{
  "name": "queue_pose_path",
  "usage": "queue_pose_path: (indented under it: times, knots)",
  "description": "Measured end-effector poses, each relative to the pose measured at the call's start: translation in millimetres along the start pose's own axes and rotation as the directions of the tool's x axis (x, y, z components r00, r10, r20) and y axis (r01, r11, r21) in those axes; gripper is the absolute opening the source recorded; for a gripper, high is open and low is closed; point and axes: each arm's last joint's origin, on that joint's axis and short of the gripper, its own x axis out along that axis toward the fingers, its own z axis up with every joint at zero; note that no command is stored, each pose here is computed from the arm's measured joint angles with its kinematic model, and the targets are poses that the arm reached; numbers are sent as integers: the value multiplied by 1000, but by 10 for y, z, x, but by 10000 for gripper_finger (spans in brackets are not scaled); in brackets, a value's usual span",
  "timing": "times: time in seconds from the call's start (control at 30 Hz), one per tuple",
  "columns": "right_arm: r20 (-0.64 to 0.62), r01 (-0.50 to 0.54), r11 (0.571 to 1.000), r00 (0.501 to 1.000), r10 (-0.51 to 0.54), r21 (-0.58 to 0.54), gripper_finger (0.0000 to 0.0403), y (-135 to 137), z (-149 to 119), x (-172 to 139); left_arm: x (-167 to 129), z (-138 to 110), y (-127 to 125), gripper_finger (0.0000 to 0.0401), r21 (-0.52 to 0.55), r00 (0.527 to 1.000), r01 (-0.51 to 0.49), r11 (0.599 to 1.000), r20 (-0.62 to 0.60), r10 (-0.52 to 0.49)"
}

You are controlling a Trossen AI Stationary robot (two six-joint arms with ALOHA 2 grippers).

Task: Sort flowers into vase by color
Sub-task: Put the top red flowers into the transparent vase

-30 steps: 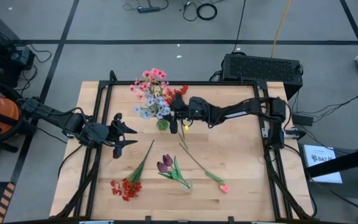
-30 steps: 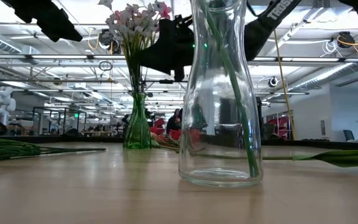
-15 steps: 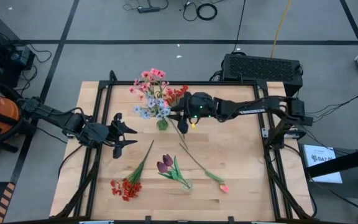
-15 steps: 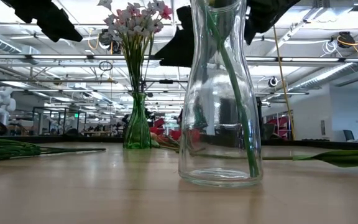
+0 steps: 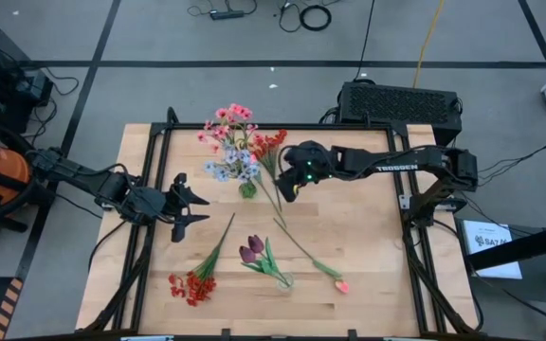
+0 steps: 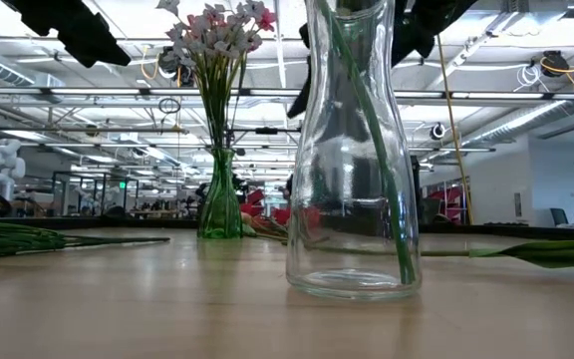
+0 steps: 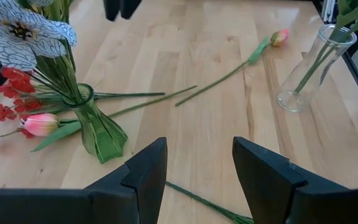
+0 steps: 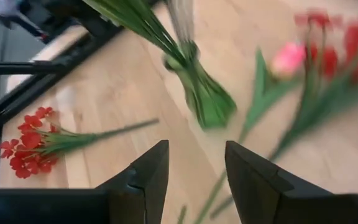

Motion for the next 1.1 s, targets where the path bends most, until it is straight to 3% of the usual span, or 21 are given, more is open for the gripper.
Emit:
queue_pose_path:
  times: [0.37,0.67,0.83,1.1]
  knots:
    - [-176,140,967,979,-103,211,148,-100,-171,-19,0,0,0,189,-1,1000,0,1000,0,0]
    - [-336,313,893,920,-201,322,148,-149,-353,-71,0,0,1,189,-2,1000,-1,1000,0,1]
    - [-275,402,849,907,-318,343,148,-119,-384,-72,0,0,1,189,-2,1000,-1,1000,0,1]
    - [-106,342,889,940,-326,305,148,-94,-242,-29,0,0,0,189,-5,1000,0,1000,0,0]
